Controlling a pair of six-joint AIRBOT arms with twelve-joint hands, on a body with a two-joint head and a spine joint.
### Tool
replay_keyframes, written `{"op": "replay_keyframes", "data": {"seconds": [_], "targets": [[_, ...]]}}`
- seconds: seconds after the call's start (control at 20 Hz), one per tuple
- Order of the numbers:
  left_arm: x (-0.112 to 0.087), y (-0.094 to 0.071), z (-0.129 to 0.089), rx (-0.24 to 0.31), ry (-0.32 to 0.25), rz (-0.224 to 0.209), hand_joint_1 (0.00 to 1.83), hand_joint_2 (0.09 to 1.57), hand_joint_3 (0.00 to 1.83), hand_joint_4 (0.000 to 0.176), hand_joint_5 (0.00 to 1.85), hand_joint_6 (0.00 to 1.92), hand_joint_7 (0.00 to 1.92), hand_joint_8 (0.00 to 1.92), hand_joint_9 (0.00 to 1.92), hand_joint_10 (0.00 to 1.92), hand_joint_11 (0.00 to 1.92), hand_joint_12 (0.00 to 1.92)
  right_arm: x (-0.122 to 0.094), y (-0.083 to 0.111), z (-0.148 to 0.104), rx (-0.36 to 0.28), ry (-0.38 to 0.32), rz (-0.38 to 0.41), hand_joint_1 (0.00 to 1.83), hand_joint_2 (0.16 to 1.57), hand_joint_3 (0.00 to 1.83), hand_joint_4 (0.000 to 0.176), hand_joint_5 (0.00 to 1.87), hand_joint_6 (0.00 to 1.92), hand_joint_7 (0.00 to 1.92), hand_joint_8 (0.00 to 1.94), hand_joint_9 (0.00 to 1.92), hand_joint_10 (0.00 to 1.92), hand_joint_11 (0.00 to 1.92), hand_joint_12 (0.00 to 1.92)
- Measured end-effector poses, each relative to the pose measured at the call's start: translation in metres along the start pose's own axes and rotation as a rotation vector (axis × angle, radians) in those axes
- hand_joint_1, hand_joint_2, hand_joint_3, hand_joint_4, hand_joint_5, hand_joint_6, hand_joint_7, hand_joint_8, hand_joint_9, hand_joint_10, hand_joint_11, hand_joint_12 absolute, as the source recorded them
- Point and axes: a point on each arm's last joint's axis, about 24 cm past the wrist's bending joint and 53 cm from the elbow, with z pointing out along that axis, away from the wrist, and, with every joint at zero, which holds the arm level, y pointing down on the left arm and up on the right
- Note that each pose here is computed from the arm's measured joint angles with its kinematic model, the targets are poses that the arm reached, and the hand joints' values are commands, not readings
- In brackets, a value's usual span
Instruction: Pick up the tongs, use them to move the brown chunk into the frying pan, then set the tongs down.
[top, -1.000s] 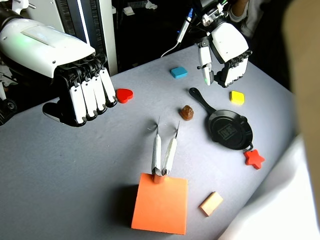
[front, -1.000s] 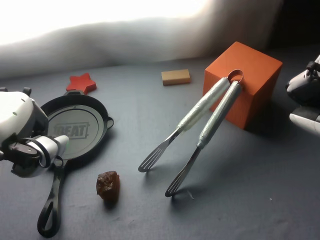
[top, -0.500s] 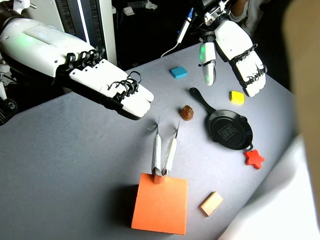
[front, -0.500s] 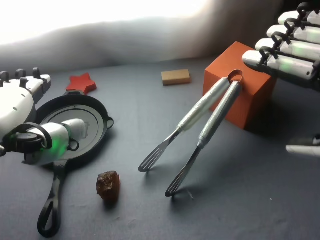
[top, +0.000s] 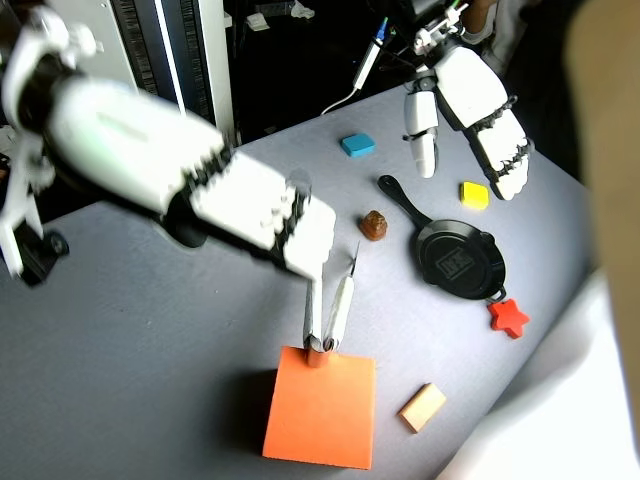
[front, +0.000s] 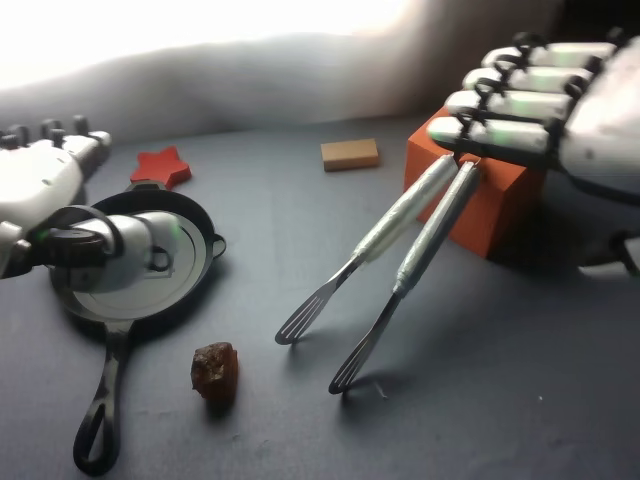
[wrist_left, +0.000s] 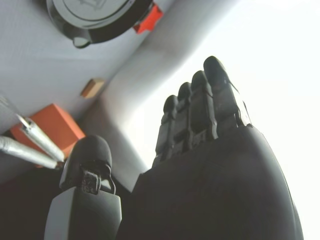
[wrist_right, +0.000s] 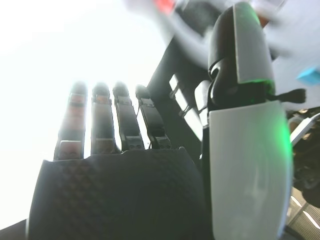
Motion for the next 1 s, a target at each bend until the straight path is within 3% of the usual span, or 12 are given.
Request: {"op": "replay_keyframes", "data": {"seconds": [0.25,0.45,0.6,0.8,1.0], "targets": [[0.003,0.001,0.001,0.009,0.028,0.029,0.15,1.33,0.00,0.000,0.07,0.00,0.10,0.00,0.09,0.00,0.00,0.42,0.012,-0.012,0.028,-0.008,0.128,0.065,1.10,0.96,0.00,0.000,0.00,0.00,0.00,0.00,0.00,0.00,0.00,0.00],[0.003,-0.001,0.001,0.006,0.034,0.057,0.12,1.33,0.00,0.000,0.06,0.00,0.09,0.00,0.08,0.00,0.00,0.45,0.025,-0.030,0.055,0.070,0.214,0.059,1.13,0.95,0.00,0.000,0.00,0.00,0.00,0.00,0.00,0.00,0.00,0.00],[0.009,0.016,-0.008,-0.075,0.042,0.033,0.11,1.33,0.00,0.000,0.06,0.00,0.07,0.00,0.05,0.00,0.00,0.40,0.019,-0.024,0.073,0.070,0.214,0.023,1.09,0.96,0.00,0.000,0.00,0.00,0.00,0.00,0.00,0.00,0.00,0.00],[0.004,0.018,-0.007,-0.082,0.022,0.056,0.12,1.34,0.00,0.000,0.06,0.00,0.07,0.00,0.06,0.00,0.00,0.44,0.019,-0.016,0.105,0.112,0.232,0.028,1.10,0.95,0.00,0.000,0.00,0.00,0.00,0.00,0.00,0.00,0.00,0.00],[0.001,0.020,-0.006,-0.092,0.016,0.070,0.15,1.33,0.00,0.000,0.10,0.01,0.12,0.01,0.11,0.01,0.00,0.53,0.025,-0.014,0.122,0.125,0.260,0.027,1.06,0.96,0.00,0.000,0.00,0.00,0.00,0.00,0.00,0.00,0.00,0.00]]}}
